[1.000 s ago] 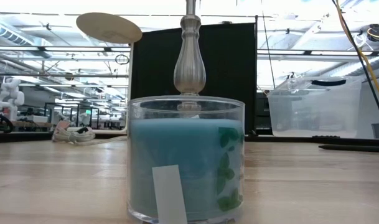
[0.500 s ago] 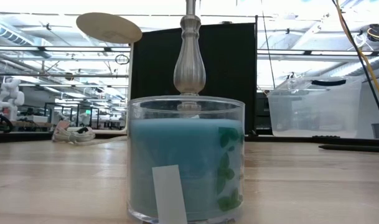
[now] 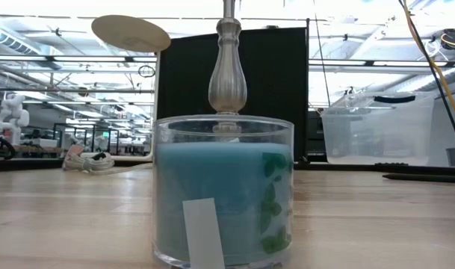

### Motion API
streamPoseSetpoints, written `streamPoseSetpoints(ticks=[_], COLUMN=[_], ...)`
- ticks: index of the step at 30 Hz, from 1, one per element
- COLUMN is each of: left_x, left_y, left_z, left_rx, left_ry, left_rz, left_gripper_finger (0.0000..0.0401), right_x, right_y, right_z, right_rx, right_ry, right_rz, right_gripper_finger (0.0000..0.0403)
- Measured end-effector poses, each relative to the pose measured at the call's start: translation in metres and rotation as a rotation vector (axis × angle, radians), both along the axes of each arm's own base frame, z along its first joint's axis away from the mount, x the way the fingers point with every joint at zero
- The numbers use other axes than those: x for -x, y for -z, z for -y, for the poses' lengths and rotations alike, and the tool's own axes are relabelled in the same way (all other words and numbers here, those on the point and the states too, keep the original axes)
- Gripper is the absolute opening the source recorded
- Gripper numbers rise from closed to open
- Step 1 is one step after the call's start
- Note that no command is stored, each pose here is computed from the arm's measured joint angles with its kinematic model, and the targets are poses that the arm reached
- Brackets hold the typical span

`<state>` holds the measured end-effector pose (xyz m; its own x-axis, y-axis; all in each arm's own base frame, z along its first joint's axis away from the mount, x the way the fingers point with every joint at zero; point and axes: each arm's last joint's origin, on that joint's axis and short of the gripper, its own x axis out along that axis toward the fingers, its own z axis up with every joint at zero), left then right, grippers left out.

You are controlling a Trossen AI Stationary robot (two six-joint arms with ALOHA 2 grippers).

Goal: Screw lightbulb
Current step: Insert the lightbulb into the silver lamp socket

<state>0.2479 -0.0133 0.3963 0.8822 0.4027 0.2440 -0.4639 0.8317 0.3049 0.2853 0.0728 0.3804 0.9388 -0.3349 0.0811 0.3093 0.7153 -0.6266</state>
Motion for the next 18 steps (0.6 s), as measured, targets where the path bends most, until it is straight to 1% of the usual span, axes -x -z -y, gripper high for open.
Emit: streamPoseSetpoints(ticks=[4, 12, 18], left_x=[0.007, 0.012, 0.012], left_y=[-0.006, -0.008, -0.007], left_z=[0.008, 0.03, 0.037], left_rx=[-0.029, -0.077, -0.088], left_ry=[0.037, 0.123, 0.172], left_rz=[0.021, 0.021, 0.005], left_gripper_finger=[0.0, 0.0, 0.0], right_x=[-0.002, -0.004, -0.004], right_y=[0.001, -0.006, -0.011], right_z=[0.008, 0.025, 0.035], right_rx=[0.013, 0.03, 0.06], right_ry=[0.081, 0.155, 0.193], right_rz=[-0.013, 0.04, 0.08], right_gripper_finger=[0.0, 0.0, 0.0])
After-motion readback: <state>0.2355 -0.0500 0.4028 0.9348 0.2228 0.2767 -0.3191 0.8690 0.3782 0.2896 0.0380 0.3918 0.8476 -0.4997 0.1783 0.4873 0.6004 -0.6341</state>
